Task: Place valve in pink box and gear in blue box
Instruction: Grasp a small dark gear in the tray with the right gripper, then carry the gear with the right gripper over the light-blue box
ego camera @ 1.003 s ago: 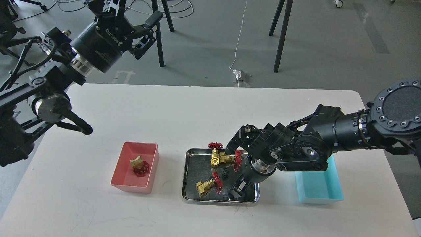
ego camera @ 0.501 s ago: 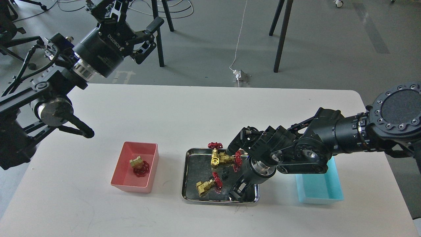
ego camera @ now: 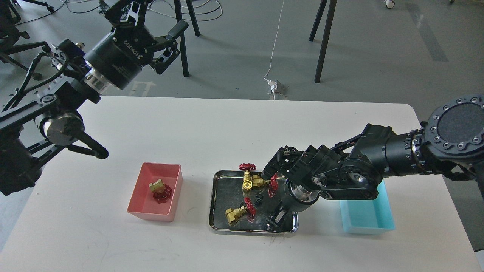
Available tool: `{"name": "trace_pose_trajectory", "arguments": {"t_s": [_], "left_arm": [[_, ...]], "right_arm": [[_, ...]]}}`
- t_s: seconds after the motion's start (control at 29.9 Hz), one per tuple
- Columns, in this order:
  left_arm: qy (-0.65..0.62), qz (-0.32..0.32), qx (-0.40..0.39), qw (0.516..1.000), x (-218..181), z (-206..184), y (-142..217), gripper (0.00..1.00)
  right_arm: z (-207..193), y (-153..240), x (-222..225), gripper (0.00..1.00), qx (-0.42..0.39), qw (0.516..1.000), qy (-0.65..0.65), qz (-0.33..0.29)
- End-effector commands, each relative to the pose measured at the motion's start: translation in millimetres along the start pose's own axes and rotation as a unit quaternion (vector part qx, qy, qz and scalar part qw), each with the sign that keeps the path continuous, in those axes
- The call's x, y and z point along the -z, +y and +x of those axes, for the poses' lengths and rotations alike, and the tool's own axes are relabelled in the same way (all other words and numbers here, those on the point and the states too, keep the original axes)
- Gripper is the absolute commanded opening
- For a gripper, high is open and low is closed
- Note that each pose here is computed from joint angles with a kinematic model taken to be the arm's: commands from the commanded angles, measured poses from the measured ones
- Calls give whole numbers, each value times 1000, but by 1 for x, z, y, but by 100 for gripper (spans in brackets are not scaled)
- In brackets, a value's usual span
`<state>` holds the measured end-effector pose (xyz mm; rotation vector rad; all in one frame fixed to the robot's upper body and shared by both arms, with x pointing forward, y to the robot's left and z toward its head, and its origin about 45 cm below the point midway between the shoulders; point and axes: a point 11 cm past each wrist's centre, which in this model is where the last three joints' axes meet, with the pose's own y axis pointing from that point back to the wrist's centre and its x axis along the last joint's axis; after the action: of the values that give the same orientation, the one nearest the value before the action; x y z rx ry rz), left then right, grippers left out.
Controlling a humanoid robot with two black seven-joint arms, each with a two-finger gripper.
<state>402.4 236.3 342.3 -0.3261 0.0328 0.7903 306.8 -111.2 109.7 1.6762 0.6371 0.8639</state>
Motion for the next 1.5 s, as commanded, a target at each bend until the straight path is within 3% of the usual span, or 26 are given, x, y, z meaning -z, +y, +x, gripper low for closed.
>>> {"name": "trace_pose_trajectory", "arguments": {"t_s": [0.0, 0.47, 1.07, 1.47], "left_arm": [[0, 1, 0, 1000, 1, 0, 0, 81], [4, 0, 2, 1000, 3, -2, -2, 81], [4, 0, 1, 1000, 3, -2, -2, 81], [5, 1, 2, 1000, 4, -2, -1, 81]], "right_arm": [[1, 0, -1, 41, -1, 1000, -1, -1], [-1, -4, -4, 38, -6, 1000, -9, -2], [-2, -4, -2, 20, -5, 1000, -10, 2], [17, 14, 1, 18, -18, 1000, 7, 6]]}}
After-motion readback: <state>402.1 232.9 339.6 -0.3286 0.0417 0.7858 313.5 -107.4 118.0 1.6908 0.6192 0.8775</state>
